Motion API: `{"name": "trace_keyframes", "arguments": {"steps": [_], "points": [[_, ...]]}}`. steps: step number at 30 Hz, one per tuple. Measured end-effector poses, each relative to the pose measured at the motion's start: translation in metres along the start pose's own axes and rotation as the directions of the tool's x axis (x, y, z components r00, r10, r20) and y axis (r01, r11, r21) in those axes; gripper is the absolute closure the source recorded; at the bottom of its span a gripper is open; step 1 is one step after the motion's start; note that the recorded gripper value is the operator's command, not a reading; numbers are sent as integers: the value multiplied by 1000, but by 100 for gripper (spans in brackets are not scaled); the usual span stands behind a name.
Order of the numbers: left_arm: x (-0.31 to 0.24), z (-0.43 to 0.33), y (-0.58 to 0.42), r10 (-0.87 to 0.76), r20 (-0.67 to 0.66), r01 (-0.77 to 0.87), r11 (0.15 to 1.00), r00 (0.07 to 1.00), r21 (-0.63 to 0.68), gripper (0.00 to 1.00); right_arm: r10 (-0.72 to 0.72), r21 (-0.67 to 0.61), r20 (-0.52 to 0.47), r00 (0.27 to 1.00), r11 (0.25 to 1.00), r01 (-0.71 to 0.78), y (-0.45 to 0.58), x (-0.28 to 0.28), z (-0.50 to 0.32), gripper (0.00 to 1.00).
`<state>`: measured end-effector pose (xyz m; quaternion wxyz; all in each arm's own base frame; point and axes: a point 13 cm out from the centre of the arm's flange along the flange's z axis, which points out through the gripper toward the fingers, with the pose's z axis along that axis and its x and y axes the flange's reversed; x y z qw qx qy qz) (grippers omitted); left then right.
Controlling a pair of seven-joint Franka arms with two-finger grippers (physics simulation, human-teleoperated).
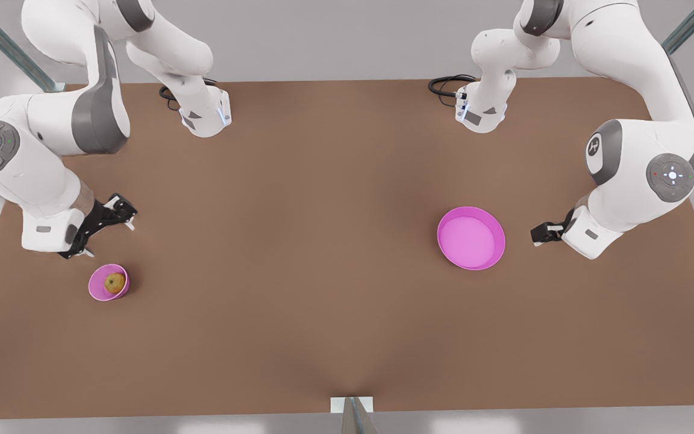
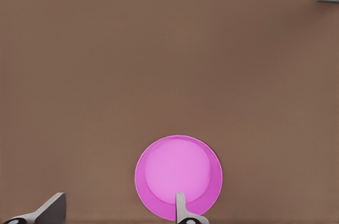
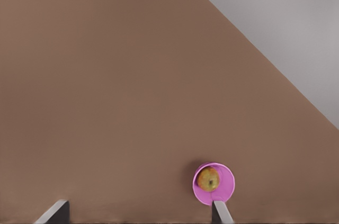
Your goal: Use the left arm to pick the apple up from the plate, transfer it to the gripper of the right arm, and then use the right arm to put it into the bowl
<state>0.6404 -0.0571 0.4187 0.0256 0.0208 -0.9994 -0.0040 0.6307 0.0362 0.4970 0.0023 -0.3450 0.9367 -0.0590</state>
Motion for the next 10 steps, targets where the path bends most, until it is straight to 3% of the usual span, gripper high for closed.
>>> {"name": "trace_keyframes", "arguments": {"steps": [4, 10], "points": [[0, -1, 0, -4, 2, 4, 1000, 1000, 1, 0, 195, -37, -57, 979, 980, -197, 6, 58, 6, 0], [0, -2, -1, -6, 4, 6, 1000, 1000, 2, 0, 312, -75, -73, 947, 945, -318, 13, 51, 22, 0]]}}
